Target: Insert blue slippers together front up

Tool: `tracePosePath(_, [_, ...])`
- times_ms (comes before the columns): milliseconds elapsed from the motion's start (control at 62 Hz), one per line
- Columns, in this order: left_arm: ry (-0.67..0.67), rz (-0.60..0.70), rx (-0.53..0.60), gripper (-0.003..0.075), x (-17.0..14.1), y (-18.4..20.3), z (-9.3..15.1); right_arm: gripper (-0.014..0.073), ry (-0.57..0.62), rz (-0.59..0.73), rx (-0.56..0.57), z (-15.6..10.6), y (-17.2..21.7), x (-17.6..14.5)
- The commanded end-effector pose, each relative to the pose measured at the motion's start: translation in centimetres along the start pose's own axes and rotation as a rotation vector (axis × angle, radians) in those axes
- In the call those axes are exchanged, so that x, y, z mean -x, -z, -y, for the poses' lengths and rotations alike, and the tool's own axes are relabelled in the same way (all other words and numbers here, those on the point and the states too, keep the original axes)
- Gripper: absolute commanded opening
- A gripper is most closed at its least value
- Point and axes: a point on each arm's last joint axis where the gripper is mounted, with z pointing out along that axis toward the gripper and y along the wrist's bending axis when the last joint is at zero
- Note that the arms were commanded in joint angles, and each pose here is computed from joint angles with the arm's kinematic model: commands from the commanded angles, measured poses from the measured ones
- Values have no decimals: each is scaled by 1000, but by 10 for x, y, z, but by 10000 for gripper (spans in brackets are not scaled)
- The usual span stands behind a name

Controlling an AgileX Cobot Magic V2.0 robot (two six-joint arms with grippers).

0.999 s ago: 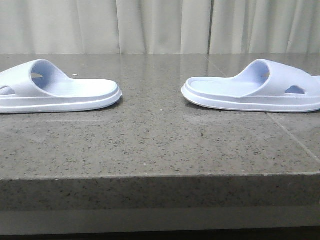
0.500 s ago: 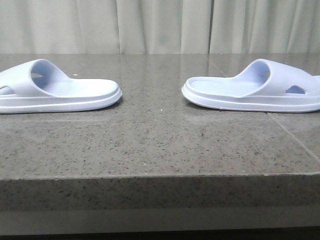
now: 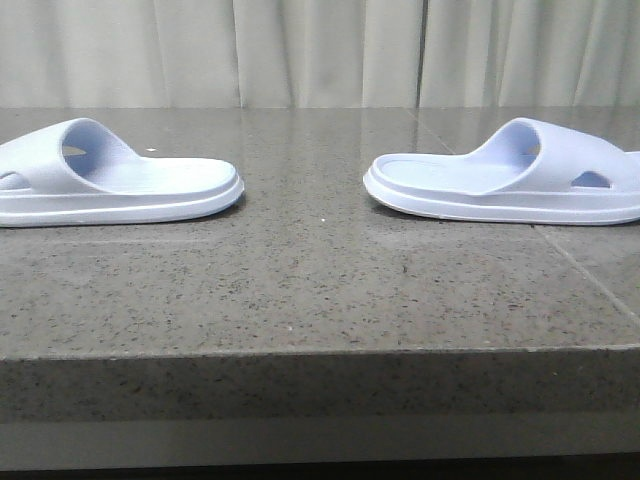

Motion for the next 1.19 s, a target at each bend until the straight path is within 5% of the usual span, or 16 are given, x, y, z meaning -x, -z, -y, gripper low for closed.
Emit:
tracePosePath(0, [-4,-5,0,-20,24,-10,2,-118,19,27,-11,0,-8,29])
tracePosePath(306, [-2,-325,15,-20,20,-54,1,-118,16,-235,-13,0,-52,34])
tracePosePath(564, [7,-385,17,-20,12,-68,1,-118,11,-454,-14,1,-74,11])
tracePosePath(870, [9,-401,18,-10,10,-70,1,-93,11,-517,-15,2,-81,4])
tracePosePath(967, [9,-404,18,87,10,-70,1,17,11,-518,-15,2,-81,4])
tracePosePath(1064, [3,-401,19,291,10,-70,1,223,11,-521,-15,2,-81,4])
tracePosePath(1176, [2,-388,19,482,11,-71,1,360,11,-521,-15,2,-81,4])
